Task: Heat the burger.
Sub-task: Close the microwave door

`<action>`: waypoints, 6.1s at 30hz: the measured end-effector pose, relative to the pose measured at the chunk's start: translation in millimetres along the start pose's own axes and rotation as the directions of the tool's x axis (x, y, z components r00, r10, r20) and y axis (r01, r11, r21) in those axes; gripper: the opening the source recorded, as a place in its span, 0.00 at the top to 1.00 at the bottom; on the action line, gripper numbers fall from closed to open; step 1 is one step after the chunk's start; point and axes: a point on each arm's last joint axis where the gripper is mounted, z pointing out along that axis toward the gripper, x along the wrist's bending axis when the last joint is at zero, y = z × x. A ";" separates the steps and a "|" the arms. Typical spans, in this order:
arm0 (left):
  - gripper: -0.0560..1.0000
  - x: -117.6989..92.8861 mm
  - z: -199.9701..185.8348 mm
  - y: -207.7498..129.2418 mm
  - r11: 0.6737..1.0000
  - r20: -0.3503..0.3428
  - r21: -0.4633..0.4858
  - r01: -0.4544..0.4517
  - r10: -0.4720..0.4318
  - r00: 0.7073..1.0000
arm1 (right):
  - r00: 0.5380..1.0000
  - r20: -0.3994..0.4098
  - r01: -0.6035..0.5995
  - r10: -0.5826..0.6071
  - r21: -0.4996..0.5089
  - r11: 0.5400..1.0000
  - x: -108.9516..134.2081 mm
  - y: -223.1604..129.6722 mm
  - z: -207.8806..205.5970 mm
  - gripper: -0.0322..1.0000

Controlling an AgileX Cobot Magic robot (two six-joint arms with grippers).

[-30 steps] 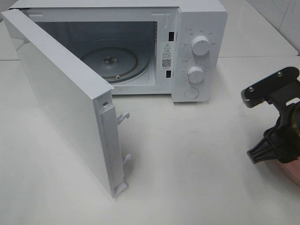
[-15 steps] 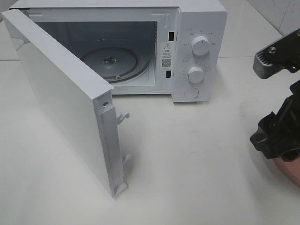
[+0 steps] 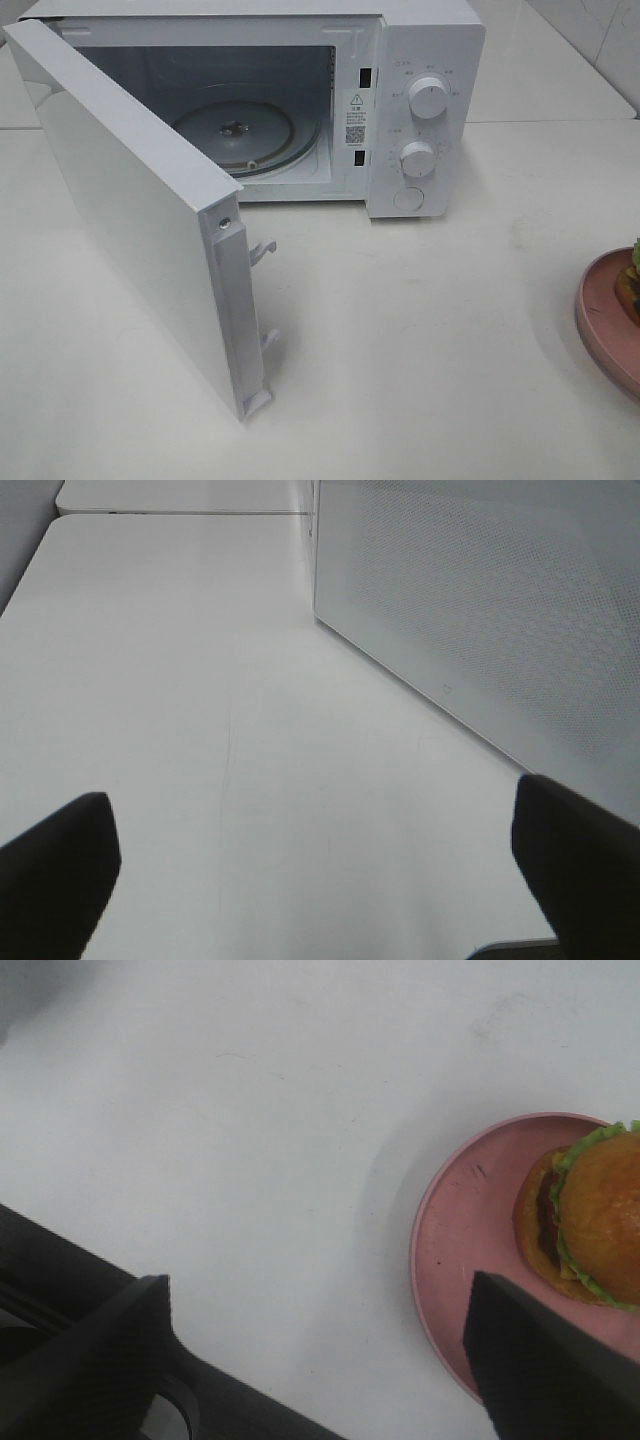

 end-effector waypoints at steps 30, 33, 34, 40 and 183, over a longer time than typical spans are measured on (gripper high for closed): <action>0.01 0.0 0.0 0.0 1.000 0.000 0.000 0.000 0.000 1.000 | 0.916 0.164 -0.263 0.366 -0.441 0.858 -16.1 -96.2 -58.7 0.23; 0.01 0.0 0.0 0.0 1.000 0.000 0.000 0.000 0.000 1.000 | 0.908 0.174 -0.267 0.382 -0.461 0.846 -14.8 -102.7 -55.8 0.23; 0.01 0.0 0.0 0.0 1.000 0.000 0.000 0.000 0.000 1.000 | 0.906 0.177 -0.268 0.385 -0.462 0.845 -14.5 -104.3 -55.1 0.23; 0.01 0.0 0.0 0.0 1.000 0.000 0.000 0.000 0.000 1.000 | 0.906 0.178 -0.246 0.383 -0.514 0.822 -10.9 -113.1 -59.8 0.23; 0.95 -111.1 268.8 3.0 0.967 0.384 -0.214 -0.137 0.213 0.898 | 0.908 0.181 -0.234 0.377 -0.527 0.817 -9.9 -115.3 -61.4 0.23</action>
